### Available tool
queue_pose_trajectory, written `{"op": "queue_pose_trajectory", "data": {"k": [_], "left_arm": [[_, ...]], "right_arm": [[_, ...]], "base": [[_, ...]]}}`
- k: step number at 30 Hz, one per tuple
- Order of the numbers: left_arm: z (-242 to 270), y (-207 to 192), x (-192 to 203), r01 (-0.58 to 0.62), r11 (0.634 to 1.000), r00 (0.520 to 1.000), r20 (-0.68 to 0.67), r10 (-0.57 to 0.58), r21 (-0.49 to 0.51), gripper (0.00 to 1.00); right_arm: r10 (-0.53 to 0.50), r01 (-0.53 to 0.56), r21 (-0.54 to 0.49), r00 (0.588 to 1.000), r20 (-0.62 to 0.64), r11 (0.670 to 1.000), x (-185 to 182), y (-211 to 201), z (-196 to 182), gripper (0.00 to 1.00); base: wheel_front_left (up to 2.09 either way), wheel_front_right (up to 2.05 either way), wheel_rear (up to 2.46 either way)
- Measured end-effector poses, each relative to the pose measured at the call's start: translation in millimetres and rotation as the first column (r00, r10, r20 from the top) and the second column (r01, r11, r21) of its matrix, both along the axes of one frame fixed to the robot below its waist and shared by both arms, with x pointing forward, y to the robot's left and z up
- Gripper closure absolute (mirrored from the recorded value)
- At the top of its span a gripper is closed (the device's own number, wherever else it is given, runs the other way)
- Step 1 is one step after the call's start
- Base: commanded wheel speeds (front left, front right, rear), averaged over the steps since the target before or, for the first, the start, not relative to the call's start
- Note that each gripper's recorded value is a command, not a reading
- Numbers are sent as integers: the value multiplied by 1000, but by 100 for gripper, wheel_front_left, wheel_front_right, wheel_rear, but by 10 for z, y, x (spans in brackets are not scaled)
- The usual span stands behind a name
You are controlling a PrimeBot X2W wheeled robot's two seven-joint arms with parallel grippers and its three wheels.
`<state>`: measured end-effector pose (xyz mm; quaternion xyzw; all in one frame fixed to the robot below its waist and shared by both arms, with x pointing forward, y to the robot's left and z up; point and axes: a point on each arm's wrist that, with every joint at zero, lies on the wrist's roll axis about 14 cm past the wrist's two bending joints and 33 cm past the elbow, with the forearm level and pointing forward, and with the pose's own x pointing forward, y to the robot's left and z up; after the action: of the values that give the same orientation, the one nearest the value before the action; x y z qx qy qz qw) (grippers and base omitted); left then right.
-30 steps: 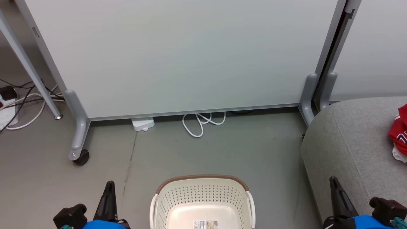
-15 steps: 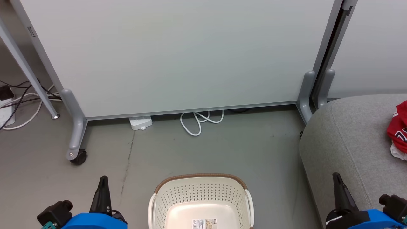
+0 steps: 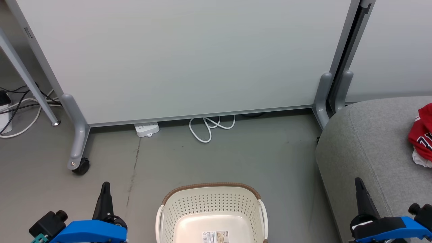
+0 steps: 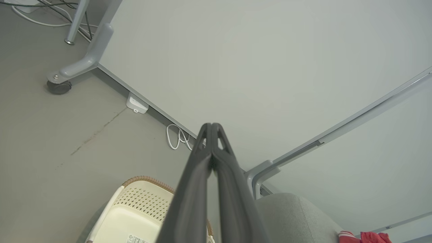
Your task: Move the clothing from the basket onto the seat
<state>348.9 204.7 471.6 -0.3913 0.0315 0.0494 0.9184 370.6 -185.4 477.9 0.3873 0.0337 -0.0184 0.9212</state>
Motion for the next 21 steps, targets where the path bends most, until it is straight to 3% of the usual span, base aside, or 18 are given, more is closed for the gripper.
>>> {"op": "queue_pose_trajectory", "data": {"k": [21], "left_arm": [[70, 18, 106, -14, 970, 1000, 17, 19, -243, 100]], "right_arm": [[-23, 22, 248, 1000, -1, 968, 53, -43, 52, 100]], "base": [[0, 0, 0]]}}
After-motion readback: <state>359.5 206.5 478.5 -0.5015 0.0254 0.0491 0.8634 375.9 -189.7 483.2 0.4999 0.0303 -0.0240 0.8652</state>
